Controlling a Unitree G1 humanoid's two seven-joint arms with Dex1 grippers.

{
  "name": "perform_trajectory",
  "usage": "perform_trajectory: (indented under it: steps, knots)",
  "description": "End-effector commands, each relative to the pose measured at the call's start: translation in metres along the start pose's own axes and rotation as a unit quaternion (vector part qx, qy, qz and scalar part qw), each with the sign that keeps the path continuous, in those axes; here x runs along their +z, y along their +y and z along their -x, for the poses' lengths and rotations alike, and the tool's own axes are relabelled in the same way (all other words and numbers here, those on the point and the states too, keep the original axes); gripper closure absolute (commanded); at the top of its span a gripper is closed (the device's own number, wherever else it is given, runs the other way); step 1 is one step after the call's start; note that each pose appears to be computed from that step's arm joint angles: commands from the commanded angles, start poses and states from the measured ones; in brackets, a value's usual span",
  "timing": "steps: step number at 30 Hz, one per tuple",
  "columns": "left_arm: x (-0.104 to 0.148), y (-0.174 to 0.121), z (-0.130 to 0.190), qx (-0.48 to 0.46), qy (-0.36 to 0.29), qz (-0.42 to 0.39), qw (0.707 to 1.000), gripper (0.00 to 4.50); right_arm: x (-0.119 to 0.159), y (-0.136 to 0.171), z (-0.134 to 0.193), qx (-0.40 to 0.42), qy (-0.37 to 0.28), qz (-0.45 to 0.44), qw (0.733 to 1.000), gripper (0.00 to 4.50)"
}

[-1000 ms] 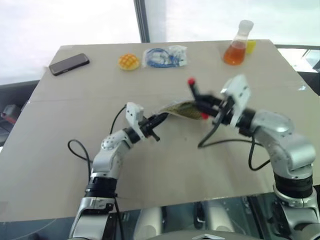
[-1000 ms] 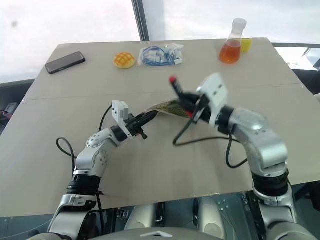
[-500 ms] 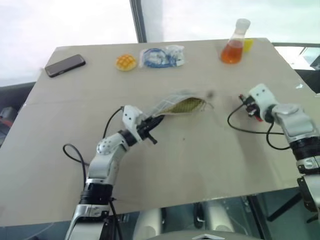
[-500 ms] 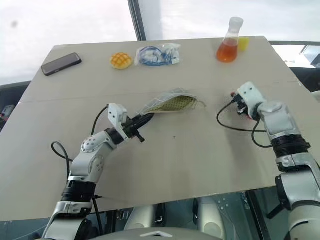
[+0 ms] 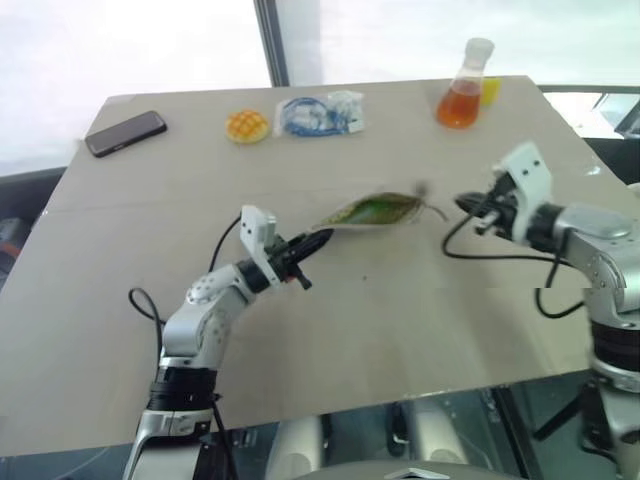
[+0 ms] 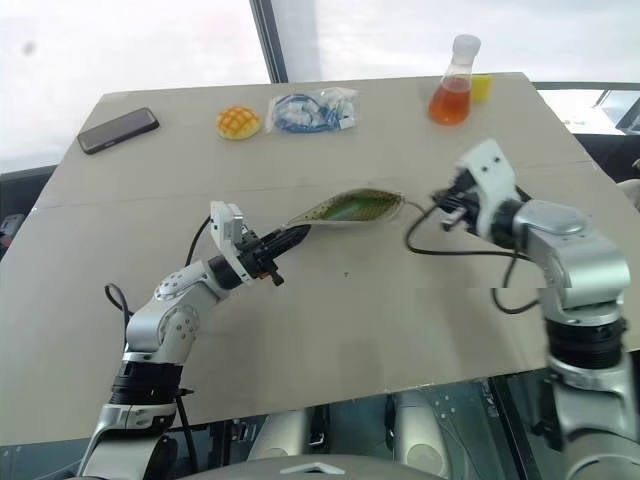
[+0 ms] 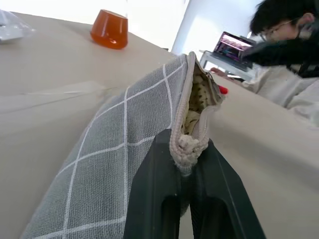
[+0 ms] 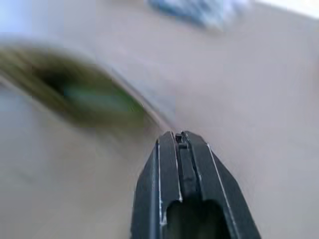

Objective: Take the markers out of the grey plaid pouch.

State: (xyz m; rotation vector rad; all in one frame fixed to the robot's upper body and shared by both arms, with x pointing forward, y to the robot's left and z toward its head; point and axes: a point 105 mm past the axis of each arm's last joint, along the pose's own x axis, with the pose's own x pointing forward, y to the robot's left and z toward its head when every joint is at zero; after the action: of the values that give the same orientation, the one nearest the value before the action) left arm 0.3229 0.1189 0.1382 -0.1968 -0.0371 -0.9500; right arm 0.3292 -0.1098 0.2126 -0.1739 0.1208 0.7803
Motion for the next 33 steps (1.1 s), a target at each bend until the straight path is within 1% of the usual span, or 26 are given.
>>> perform_trajectory:
  steps: [1, 2, 5, 8, 10, 13, 17, 18, 20, 22, 23, 24, 27, 30, 33]
  knots:
    - [0.016, -0.011, -0.007, -0.039, -0.019, -0.016, 0.999, 4.50, 0.006, 0.016, -0.019, 0.003, 0.000, -0.001, 1.000, 4.42]
    - [0.017, -0.013, -0.009, -0.044, -0.024, -0.012, 0.999, 4.50, 0.000, 0.020, -0.029, 0.009, 0.014, 0.002, 1.000, 4.42]
    - [0.021, -0.018, -0.013, -0.057, -0.037, 0.003, 0.998, 4.50, -0.016, 0.025, -0.046, 0.013, 0.047, 0.019, 0.999, 4.42]
    - [0.024, -0.025, -0.014, -0.074, -0.051, 0.034, 0.995, 4.50, -0.033, 0.027, -0.057, 0.016, 0.080, 0.064, 0.995, 4.42]
    - [0.024, -0.027, -0.013, -0.079, -0.050, 0.049, 0.994, 4.50, -0.030, 0.032, -0.055, 0.030, 0.075, 0.068, 0.994, 4.42]
    - [0.023, -0.031, -0.011, -0.089, -0.053, 0.102, 0.989, 4.50, -0.025, 0.037, -0.044, 0.045, 0.075, 0.093, 0.992, 4.42]
    - [0.025, -0.040, -0.009, -0.107, -0.062, 0.184, 0.975, 4.50, -0.024, 0.035, -0.038, 0.048, 0.093, 0.156, 0.982, 4.42]
    - [0.025, -0.041, -0.008, -0.110, -0.062, 0.204, 0.971, 4.50, -0.025, 0.038, -0.036, 0.059, 0.098, 0.175, 0.978, 4.19]
    - [0.023, -0.042, -0.006, -0.114, -0.054, 0.237, 0.963, 4.50, -0.024, 0.043, -0.032, 0.075, 0.103, 0.203, 0.971, 3.58]
    - [0.019, -0.040, -0.004, -0.108, -0.047, 0.260, 0.958, 4.50, -0.022, 0.041, -0.030, 0.066, 0.107, 0.248, 0.961, 2.61]
    - [0.019, -0.039, -0.003, -0.105, -0.047, 0.271, 0.956, 4.50, -0.022, 0.041, -0.029, 0.064, 0.110, 0.269, 0.955, 1.96]
    - [0.017, -0.037, -0.003, -0.101, -0.047, 0.284, 0.952, 4.50, -0.024, 0.044, -0.029, 0.072, 0.113, 0.284, 0.949, 1.76]
    - [0.014, -0.032, 0.000, -0.092, -0.044, 0.306, 0.947, 4.50, -0.034, 0.050, -0.032, 0.089, 0.123, 0.328, 0.932, 1.76]
    - [0.011, -0.031, 0.002, -0.090, -0.035, 0.309, 0.946, 4.50, -0.044, 0.053, -0.038, 0.104, 0.132, 0.365, 0.916, 1.76]
    - [0.005, -0.030, 0.002, -0.087, -0.026, 0.317, 0.944, 4.50, -0.052, 0.055, -0.060, 0.104, 0.127, 0.404, 0.900, 1.76]
